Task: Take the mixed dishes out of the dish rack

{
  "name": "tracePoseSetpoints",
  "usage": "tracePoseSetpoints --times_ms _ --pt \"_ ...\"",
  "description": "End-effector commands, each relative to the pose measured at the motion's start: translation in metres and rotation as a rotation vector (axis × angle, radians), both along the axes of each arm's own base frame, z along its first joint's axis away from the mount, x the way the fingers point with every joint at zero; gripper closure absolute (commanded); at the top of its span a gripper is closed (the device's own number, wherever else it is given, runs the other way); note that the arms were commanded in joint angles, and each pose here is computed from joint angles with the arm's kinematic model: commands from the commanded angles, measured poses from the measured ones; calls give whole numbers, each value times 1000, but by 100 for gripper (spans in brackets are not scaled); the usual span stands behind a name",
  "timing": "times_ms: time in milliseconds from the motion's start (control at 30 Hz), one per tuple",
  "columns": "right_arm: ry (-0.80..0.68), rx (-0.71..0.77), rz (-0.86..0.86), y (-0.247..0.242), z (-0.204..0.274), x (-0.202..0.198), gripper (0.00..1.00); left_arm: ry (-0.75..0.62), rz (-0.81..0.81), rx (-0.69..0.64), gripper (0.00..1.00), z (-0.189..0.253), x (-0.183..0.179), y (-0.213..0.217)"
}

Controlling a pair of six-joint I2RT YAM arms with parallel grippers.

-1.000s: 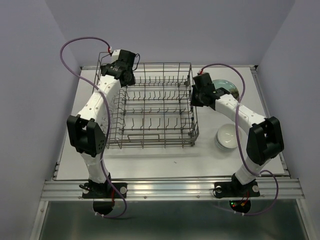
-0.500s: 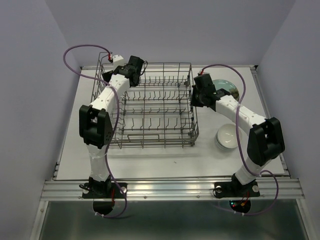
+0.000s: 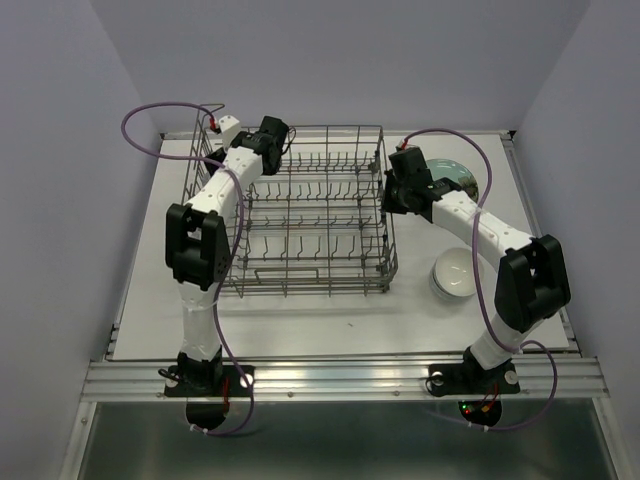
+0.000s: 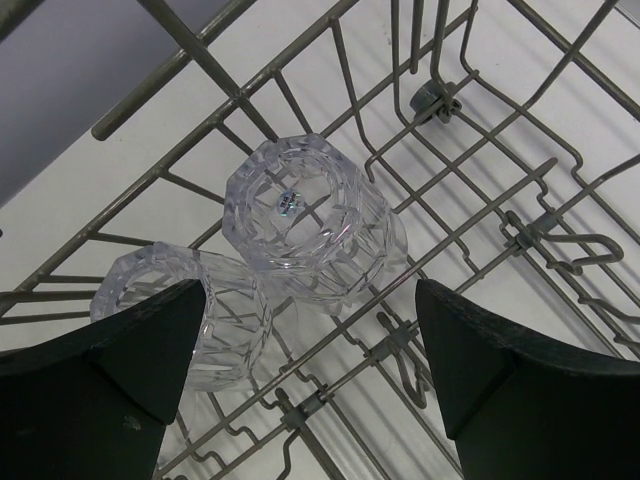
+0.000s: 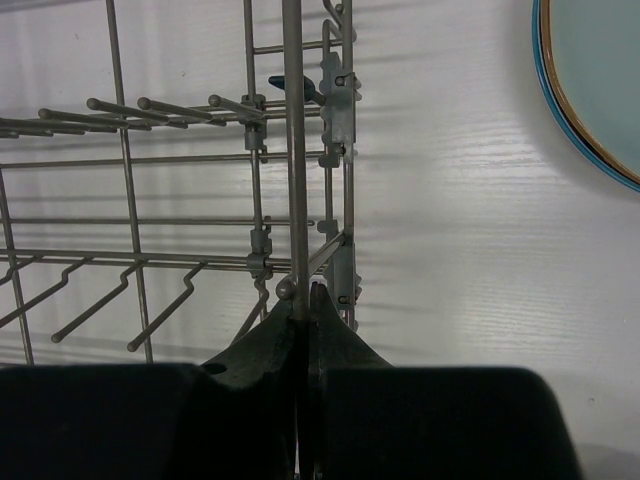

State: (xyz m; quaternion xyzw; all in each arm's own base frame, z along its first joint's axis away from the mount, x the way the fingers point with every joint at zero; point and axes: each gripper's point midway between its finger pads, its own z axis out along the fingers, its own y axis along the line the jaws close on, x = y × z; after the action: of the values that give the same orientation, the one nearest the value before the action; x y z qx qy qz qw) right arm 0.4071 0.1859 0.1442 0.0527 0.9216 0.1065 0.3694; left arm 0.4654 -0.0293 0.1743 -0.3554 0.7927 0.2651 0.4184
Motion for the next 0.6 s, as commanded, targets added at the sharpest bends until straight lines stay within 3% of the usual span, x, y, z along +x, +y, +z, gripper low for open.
tracePoseSetpoints --times_ms 0,567 --pt "-13 32 14 5 5 -4 99 -87 70 13 1 17 6 10" --pt "-7 42 34 8 1 -5 99 -116 159 -53 1 -6 18 35"
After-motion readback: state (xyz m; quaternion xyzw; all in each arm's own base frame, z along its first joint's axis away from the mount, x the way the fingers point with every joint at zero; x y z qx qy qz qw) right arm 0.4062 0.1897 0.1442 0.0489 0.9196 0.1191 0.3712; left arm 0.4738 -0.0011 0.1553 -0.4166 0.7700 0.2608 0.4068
